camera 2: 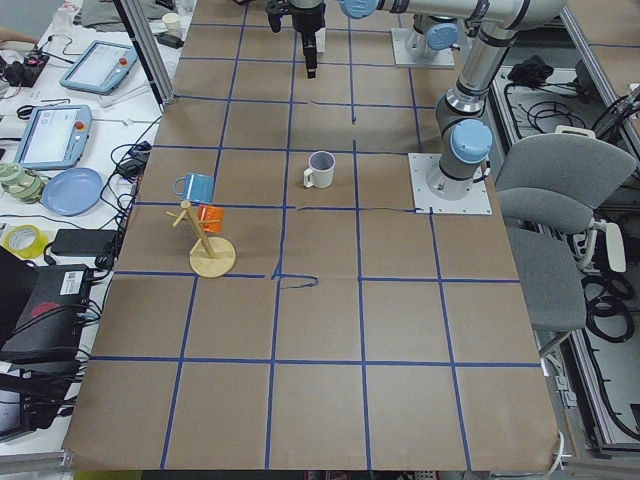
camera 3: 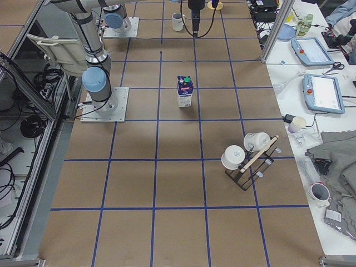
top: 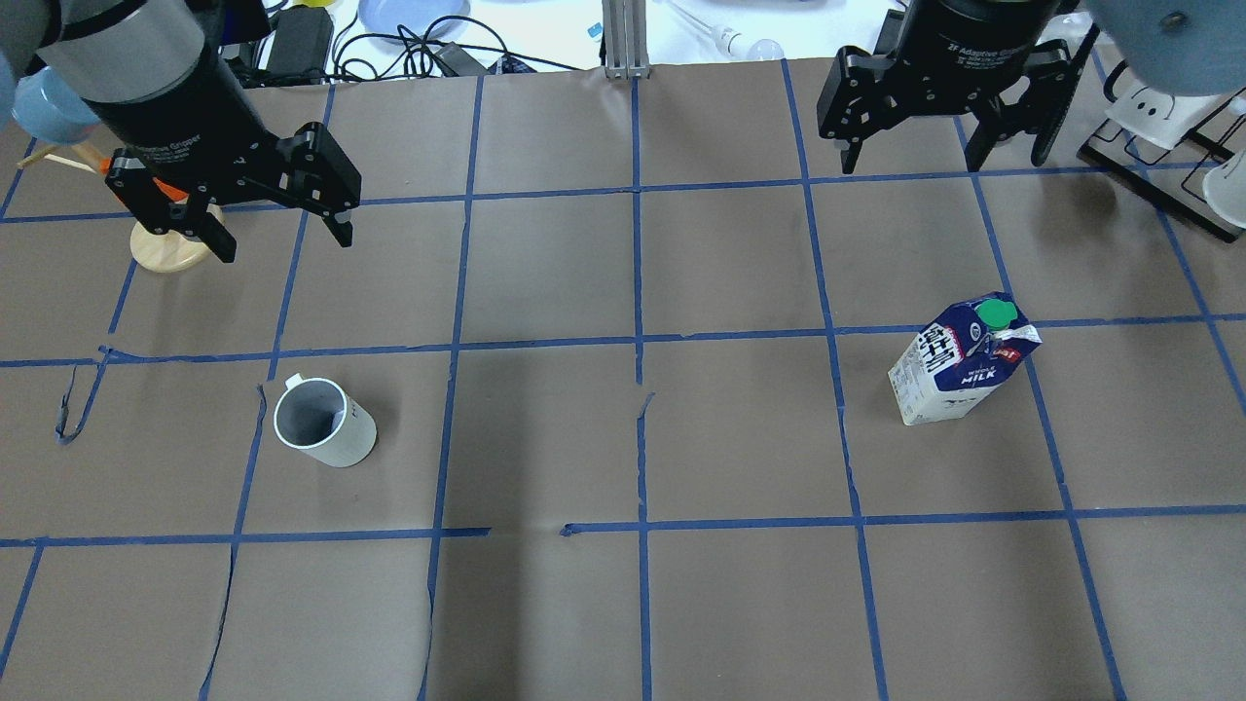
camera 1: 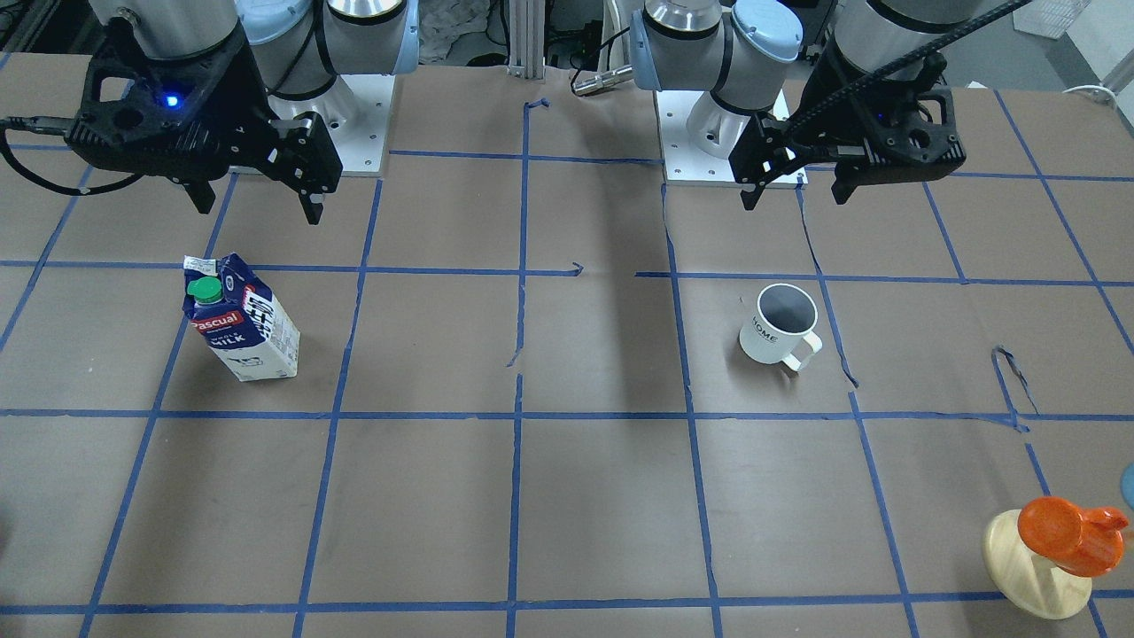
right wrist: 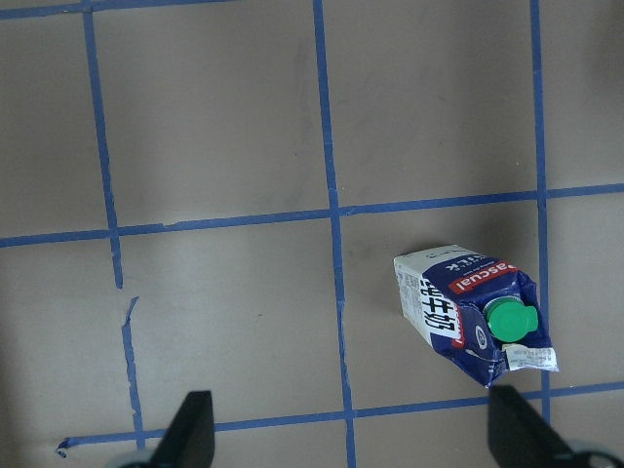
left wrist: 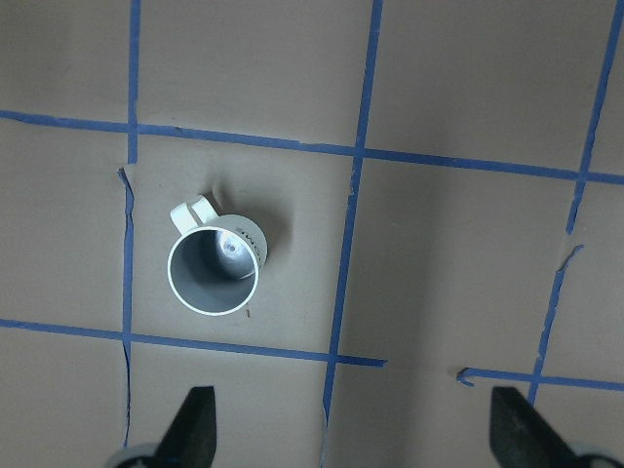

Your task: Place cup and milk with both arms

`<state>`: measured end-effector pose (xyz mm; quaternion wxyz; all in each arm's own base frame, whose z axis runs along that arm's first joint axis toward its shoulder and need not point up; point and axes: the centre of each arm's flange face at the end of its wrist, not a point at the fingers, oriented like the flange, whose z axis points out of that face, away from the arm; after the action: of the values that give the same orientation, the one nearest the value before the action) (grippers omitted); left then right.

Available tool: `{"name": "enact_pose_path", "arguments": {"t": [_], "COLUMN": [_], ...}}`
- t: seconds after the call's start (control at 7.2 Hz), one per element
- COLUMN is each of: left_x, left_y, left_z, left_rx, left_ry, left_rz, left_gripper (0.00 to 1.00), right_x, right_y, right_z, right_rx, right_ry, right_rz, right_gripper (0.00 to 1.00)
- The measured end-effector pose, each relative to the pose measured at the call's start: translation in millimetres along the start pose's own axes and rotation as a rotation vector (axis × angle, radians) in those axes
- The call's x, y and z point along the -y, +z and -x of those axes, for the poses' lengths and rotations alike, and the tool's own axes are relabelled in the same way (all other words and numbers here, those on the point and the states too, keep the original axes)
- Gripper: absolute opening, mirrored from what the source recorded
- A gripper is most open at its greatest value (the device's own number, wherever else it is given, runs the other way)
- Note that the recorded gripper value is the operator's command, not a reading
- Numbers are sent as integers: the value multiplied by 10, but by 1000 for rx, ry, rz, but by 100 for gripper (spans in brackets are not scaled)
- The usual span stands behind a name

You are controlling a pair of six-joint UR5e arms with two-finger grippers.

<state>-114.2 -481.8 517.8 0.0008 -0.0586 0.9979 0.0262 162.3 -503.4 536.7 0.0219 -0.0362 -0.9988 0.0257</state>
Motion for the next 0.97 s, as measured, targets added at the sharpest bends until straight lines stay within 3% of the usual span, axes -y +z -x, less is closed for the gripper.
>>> {"name": "enact_pose_path", "arguments": {"t": [0.97], "left_x": [-56], "left_y": [159], "left_z": [5], "left_rx": [6], "left_ry": [3], "left_rz": [31], "left_gripper": [100], "right_x": [3], "right_y": [0], "right_z": [-8], "right_rx": [-1], "right_ry": [1], "right_rz": [0], "right_gripper": [100]}}
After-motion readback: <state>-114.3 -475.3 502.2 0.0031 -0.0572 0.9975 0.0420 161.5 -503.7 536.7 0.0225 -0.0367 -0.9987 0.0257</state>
